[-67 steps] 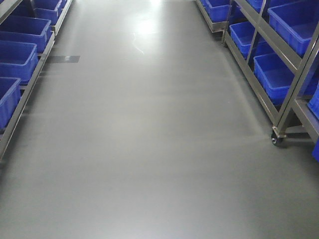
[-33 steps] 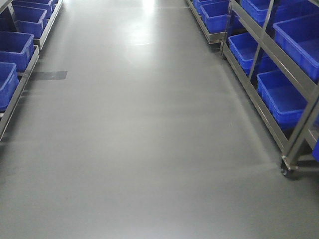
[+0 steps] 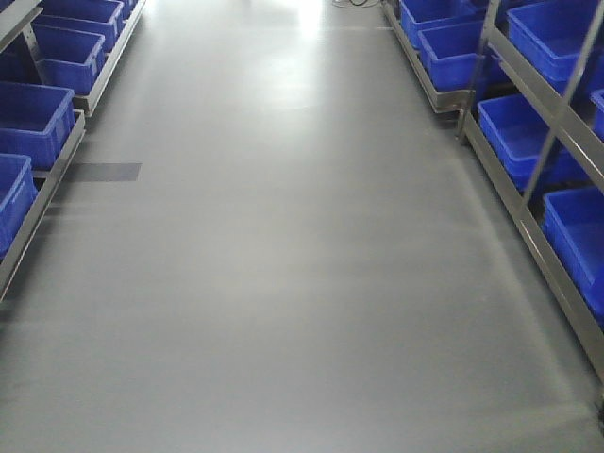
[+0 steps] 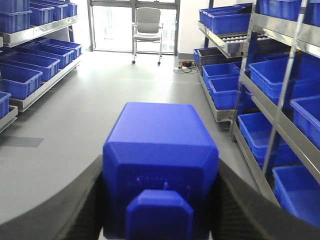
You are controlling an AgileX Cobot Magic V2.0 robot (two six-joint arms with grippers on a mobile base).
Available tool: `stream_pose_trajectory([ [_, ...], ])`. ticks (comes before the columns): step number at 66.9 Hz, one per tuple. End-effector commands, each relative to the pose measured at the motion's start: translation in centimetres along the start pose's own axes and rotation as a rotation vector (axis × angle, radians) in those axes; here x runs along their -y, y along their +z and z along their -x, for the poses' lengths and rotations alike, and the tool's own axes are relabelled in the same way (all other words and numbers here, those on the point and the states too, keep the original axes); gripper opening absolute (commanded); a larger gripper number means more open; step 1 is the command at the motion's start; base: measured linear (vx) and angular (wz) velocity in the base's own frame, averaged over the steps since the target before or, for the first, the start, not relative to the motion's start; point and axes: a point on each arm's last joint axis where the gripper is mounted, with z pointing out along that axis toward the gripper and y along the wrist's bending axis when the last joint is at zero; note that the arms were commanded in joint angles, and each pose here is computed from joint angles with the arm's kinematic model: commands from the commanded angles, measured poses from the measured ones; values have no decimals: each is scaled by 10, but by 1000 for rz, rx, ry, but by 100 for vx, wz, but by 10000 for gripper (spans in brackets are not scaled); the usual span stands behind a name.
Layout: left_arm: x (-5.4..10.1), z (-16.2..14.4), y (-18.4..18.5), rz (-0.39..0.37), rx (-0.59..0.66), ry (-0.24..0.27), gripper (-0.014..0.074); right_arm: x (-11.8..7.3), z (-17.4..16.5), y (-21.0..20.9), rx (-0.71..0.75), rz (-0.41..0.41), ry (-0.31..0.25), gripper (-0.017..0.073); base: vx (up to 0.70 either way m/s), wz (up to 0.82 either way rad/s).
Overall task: Pour parts from conveyor to right shelf
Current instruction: 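Turn and drive down the aisle between blue bin shelves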
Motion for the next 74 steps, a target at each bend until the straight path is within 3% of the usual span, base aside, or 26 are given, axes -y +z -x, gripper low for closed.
stream_pose_trajectory([
  [1, 0, 13, -2, -6, 92, -9, -6, 2, 17, -1, 103, -18, -13, -2, 61, 15],
  [74, 0, 13, -2, -6, 92, -9, -6, 2, 17, -1, 103, -18, -13, -2, 62, 3],
])
